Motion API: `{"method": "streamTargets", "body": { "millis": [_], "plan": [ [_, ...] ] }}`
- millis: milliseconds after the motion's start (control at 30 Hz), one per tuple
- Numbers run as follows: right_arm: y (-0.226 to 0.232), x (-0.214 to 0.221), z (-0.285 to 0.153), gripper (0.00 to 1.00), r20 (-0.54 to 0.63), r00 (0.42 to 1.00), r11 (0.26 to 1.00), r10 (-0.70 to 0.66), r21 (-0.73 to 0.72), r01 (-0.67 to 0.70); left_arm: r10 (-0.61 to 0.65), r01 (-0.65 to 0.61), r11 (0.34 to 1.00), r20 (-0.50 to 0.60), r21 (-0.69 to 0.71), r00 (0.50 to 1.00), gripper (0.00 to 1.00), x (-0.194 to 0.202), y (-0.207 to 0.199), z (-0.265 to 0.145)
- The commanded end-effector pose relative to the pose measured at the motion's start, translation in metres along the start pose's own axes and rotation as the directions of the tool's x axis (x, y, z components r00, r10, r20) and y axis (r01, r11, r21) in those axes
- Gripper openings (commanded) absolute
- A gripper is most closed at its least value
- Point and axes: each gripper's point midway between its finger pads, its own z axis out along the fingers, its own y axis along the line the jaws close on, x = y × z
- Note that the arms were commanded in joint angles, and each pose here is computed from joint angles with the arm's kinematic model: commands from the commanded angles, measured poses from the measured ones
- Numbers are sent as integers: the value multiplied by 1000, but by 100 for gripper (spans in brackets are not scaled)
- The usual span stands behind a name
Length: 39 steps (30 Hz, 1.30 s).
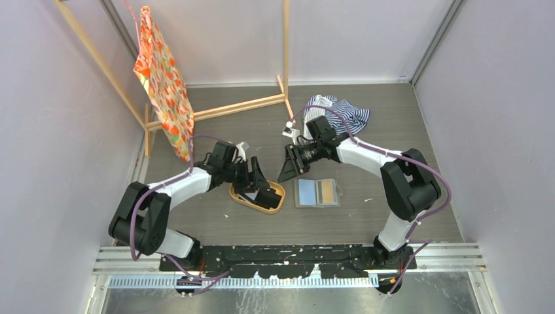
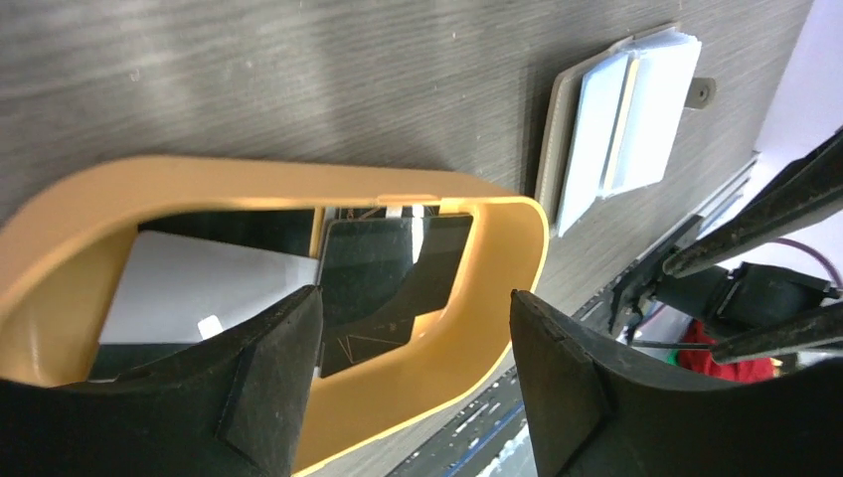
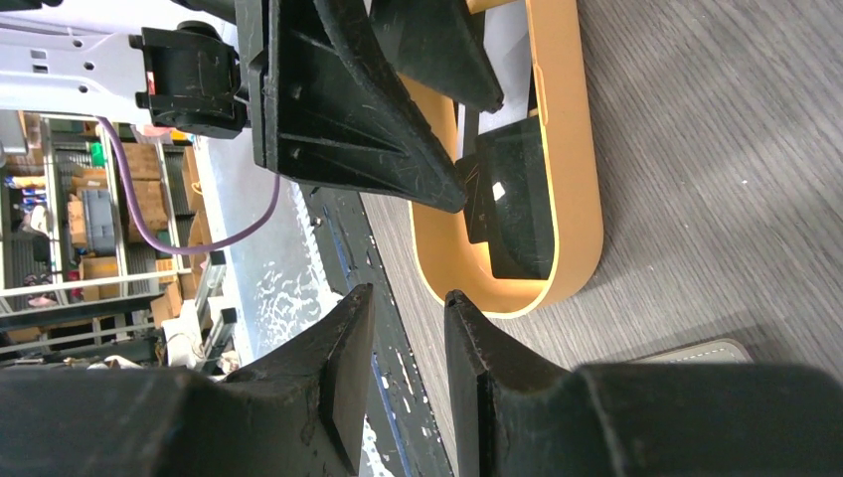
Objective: Put the credit cards into the card holder
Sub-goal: Pick up the credit card from the card holder.
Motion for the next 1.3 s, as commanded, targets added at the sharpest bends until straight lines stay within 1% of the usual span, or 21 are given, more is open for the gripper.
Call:
{"method": "streamTargets", "body": {
  "millis": [0,100,300,400,667,967,1267],
  "plan": [
    [10,-8,-5,37,20,999,999,-48,-25,48,89,-89,995,-19,-48,996,71,-9,5,2],
    [9,-8,-6,37,22,999,999,-48,-24,49,95,-97,993,-39,-64,995,72,-7,10,6],
    [9,-8,-5,37,19,999,999,-46,-27,46,104,-109,993,-103,-41,989,72,7,9,15],
    [8,-7,-5,37,18,999,999,-45,-26,46,102,-104,994,-114,-16,988,70,10,5,17],
    [8,-8,-6,37,20,999,999,-46,-27,47,66,-61,997,-97,56,993,61,13,-9,13],
    [8,-9,-7,37,22,999,998,-47,-28,48,37,-28,988,-56,149,998,57,8,-30,8],
    [8,-9,-8,37,24,999,999,-45,-28,46,12,-4,979,-39,205,999,55,5,-39,8]
  ]
}}
